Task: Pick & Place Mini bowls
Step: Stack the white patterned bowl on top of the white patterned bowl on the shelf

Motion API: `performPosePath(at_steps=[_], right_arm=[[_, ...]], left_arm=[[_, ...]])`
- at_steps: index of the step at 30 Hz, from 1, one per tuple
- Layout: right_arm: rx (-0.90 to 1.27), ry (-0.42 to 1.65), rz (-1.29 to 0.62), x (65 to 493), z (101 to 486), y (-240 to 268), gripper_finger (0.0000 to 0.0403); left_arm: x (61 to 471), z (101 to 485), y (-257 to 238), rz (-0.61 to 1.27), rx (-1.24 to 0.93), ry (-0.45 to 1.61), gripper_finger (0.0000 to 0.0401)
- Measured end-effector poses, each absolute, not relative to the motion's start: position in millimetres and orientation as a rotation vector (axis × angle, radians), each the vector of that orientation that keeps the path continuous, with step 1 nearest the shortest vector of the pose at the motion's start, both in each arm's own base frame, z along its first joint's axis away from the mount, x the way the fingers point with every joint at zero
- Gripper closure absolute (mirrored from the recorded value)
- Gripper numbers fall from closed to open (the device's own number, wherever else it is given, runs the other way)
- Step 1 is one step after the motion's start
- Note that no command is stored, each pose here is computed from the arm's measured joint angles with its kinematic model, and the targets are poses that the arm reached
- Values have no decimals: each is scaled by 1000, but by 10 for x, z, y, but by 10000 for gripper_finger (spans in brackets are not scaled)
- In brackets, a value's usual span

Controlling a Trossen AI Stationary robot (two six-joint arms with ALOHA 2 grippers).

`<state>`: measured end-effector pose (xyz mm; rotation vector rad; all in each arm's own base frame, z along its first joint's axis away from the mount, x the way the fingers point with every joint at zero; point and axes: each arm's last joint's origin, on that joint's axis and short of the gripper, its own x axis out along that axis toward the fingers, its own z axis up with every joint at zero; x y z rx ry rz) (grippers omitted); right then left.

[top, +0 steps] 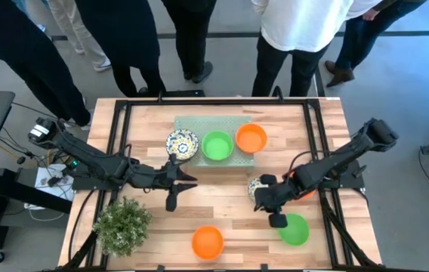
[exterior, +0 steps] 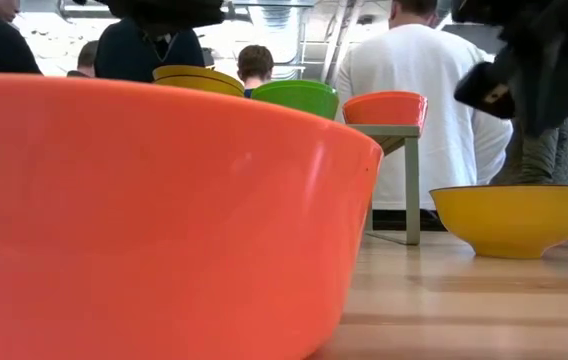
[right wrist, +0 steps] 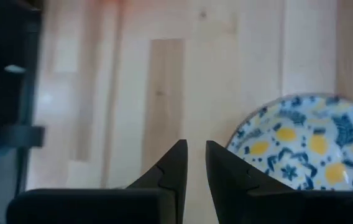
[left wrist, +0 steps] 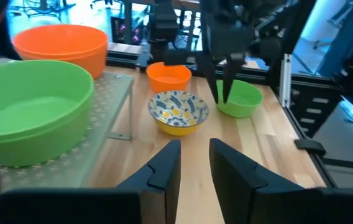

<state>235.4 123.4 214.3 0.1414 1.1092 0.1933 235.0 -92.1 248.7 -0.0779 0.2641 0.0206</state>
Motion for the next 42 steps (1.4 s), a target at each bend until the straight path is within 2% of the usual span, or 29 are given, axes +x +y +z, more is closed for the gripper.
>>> performPosePath(at_steps=[7,16,42], right_arm=[[116,1160,50,2365,1982,1271,349],[153,1241,-43,2353,1870,1255,349],[190,1227,-24,2321,1886,1349,349]], left_arm=[[2395,2491,-803,69,-80,258,316],[2425,2497,-713,105,-85,251,316],[2439,2514,-680,118,-98,232,316]])
